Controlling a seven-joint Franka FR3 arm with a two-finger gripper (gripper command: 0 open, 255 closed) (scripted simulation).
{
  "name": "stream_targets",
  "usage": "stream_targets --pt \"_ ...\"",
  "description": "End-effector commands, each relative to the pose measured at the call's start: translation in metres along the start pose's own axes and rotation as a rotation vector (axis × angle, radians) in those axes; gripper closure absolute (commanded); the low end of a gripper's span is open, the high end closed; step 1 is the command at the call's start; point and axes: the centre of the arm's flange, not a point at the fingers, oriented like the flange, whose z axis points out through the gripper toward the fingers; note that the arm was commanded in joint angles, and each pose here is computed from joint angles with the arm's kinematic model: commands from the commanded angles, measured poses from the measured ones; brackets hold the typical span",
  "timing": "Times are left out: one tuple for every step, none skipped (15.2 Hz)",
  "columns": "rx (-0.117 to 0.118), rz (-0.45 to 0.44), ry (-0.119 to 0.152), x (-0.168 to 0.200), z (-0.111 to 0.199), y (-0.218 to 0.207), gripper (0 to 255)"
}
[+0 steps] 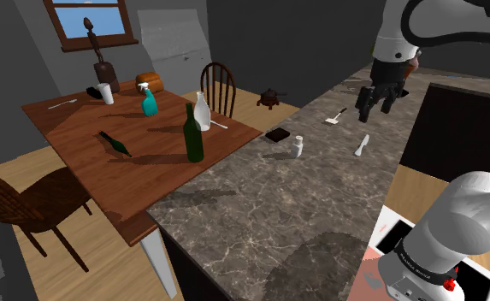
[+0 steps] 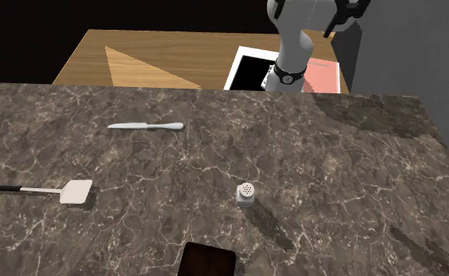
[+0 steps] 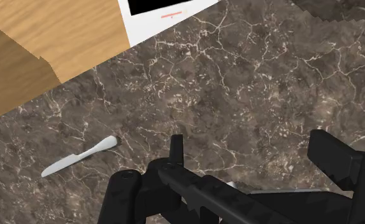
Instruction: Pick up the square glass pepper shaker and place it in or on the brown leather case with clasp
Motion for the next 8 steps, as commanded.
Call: stream_targets --pt "0.000 0.000 0.000 0.000 0.000 0.000 0" --pt "0.005 0.002 -0.004 0.012 0.007 -0.001 0" --pt "0.010 0.004 -0.009 0.024 0.014 -0.002 0" --pt "0.015 0.007 -0.013 0.036 0.020 -0.003 0" --pt "0.020 0.009 -0.018 0.048 0.027 -0.003 0" --pt "0.025 0.011 -0.022 0.059 0.034 -0.004 0" --pt "0.030 0.013 -0.027 0.071 0.041 -0.005 0" --pt "0.035 0.016 -0.031 0.083 0.048 -0.006 0"
